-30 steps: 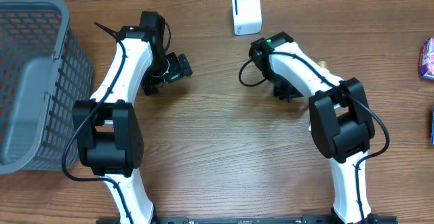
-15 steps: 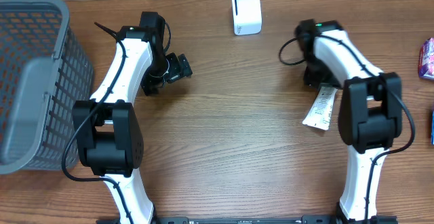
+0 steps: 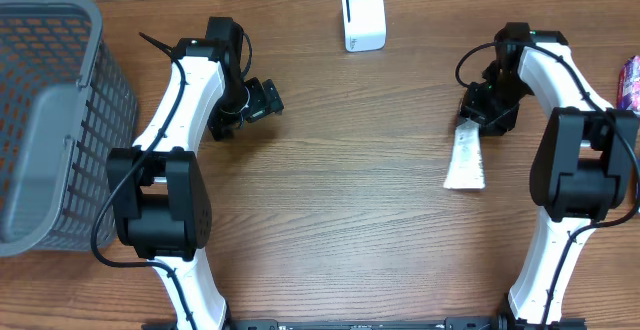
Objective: Scan the item barcode
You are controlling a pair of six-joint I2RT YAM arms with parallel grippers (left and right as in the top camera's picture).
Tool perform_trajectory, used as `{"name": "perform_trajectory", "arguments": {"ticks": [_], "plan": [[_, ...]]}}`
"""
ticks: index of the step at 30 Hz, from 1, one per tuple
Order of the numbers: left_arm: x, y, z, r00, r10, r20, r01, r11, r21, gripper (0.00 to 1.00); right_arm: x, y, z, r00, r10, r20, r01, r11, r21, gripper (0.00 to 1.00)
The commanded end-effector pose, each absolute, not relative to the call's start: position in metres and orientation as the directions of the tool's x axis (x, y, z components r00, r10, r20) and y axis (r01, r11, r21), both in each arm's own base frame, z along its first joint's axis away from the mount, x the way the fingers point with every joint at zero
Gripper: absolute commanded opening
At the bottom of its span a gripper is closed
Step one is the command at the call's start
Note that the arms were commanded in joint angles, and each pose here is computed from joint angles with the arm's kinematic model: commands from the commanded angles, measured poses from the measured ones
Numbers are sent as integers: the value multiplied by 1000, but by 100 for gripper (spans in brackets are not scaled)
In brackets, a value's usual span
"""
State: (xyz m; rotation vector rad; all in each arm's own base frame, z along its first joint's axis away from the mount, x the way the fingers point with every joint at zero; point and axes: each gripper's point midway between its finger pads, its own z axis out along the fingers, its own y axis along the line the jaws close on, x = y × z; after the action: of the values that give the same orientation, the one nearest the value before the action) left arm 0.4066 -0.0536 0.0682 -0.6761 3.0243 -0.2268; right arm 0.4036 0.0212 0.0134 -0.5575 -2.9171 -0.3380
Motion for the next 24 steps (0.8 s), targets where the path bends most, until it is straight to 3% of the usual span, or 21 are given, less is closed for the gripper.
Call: {"name": "perform_trajectory", "arguments": {"ticks": [1, 2, 5, 10, 14, 20, 24], "plan": [[407, -53, 68, -906, -423, -5, -418, 898, -140, 100, 404, 35, 21, -926, 322, 196, 364, 899, 242, 41], [407, -53, 68, -906, -423, -5, -418, 898, -140, 100, 404, 32, 22, -924, 330, 191, 368, 904, 218, 31], [407, -53, 68, -906, -423, -5, -418, 898, -140, 100, 404, 20, 31, -921, 353, 165, 376, 915, 144, 15], [408, -53, 68, -906, -423, -8, -418, 897, -141, 100, 401, 14, 49, -929, 346, 134, 358, 930, 81, 15], [409, -53, 68, -906, -424, -12, -418, 897, -144, 100, 391, -7, 56, -914, 398, 76, 384, 911, -153, 14], [411, -53, 68, -906, -423, -17, -417, 897, -147, 100, 383, -23, 74, -889, 442, -120, 443, 762, -472, 6], [411, -53, 68, -906, -423, -18, -417, 897, -147, 100, 386, -11, 74, -888, 401, -224, 455, 708, -539, 6]]}}
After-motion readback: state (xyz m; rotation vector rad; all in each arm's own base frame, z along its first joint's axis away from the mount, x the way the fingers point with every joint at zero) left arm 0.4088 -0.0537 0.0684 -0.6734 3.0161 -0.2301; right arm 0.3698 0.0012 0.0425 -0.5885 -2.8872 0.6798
